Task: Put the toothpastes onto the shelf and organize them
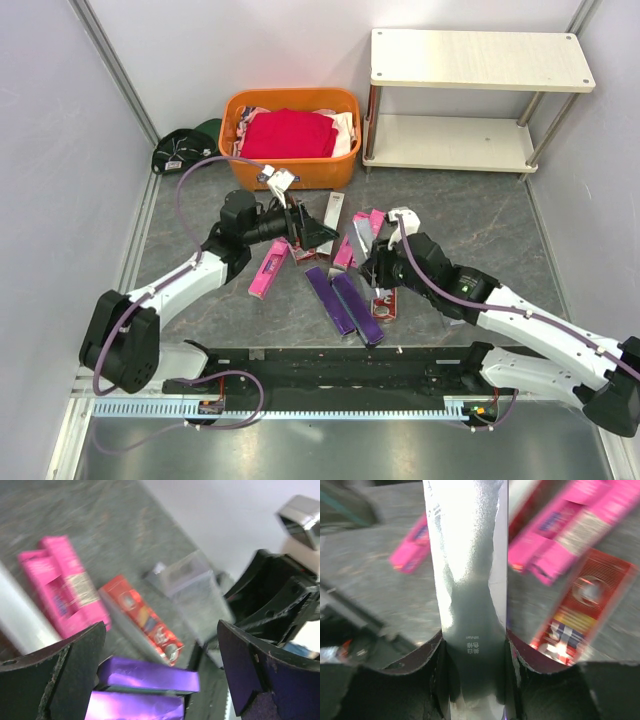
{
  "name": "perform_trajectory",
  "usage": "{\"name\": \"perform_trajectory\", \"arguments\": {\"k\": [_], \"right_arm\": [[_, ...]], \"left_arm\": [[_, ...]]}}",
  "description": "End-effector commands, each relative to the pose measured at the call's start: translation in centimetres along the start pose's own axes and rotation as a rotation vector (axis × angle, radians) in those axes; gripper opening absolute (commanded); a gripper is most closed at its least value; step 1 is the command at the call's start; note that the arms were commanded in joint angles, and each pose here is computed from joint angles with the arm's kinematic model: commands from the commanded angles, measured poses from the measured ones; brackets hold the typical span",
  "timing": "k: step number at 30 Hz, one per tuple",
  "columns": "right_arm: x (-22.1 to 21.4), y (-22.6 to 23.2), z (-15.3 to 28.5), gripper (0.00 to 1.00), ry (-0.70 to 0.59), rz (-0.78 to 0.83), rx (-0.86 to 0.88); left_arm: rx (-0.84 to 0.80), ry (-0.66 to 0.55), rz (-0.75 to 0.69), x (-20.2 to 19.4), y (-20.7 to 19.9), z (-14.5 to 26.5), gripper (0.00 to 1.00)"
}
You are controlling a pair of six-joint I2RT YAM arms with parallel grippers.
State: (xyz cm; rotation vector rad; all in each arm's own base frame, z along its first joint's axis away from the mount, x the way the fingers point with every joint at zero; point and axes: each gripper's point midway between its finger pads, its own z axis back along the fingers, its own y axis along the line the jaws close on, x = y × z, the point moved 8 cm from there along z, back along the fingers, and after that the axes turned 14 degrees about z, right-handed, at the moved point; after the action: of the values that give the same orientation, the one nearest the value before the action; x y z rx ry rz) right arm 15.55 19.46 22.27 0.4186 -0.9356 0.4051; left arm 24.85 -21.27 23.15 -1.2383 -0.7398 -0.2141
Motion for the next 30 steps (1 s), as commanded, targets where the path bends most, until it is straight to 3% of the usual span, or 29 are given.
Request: {"name": "perform_trajectory", "arguments": {"k": [1, 7, 10, 11, 13, 14, 16, 18, 19, 25, 30], "right_arm": [[5.4, 4.2, 1.7, 0.09, -0.203, 0.041, 0.356], [6.3, 5.5, 2.0, 0.10, -0.243, 0.026, 0.463], [6.4, 5.8, 1.8, 0.11, -0.242, 0.021, 0.494], [6.4, 5.9, 1.7, 0.11, -0.241, 0.018, 0.495], [6.2, 5.8, 1.5, 0.13, -0.232, 0.006, 0.487], [6.1, 5.6, 1.4, 0.13, -0.234, -0.002, 0.468], [5.7, 5.3, 1.2, 0.16, -0.231, -0.021, 0.438], [5.7, 4.8, 1.2, 0.20, -0.249, -0.041, 0.393], [5.4, 4.6, 1.2, 0.31, -0.248, -0.047, 0.380], [5.3, 3.5, 1.9, 0.67, -0.300, -0.073, 0.303], [4.9, 2.9, 3.0, 0.73, -0.319, -0.086, 0.296]], "left_arm": [[-0.308, 0.034, -0.036, 0.5, -4.1, -0.5, 1.00], [-0.422, 0.069, -0.056, -0.1, -5.6, -1.3, 0.98], [-0.475, 0.078, -0.055, -0.3, -6.1, -1.5, 0.88], [-0.493, 0.085, -0.056, -0.4, -6.2, -1.5, 0.76], [-0.518, 0.086, -0.048, -0.3, -6.4, -1.4, 0.62], [-0.522, 0.090, -0.046, -0.3, -6.5, -1.5, 0.42], [-0.523, 0.090, -0.038, -0.2, -6.5, -1.5, 0.30], [-0.518, 0.075, -0.032, 0.0, -6.5, -1.5, 0.28], [-0.514, 0.069, -0.029, 0.1, -6.5, -1.5, 0.27], [-0.479, -0.036, 0.018, 2.4, -6.3, -1.1, 0.24], [-0.461, -0.094, 0.063, 4.3, -5.6, -0.4, 0.24]]}}
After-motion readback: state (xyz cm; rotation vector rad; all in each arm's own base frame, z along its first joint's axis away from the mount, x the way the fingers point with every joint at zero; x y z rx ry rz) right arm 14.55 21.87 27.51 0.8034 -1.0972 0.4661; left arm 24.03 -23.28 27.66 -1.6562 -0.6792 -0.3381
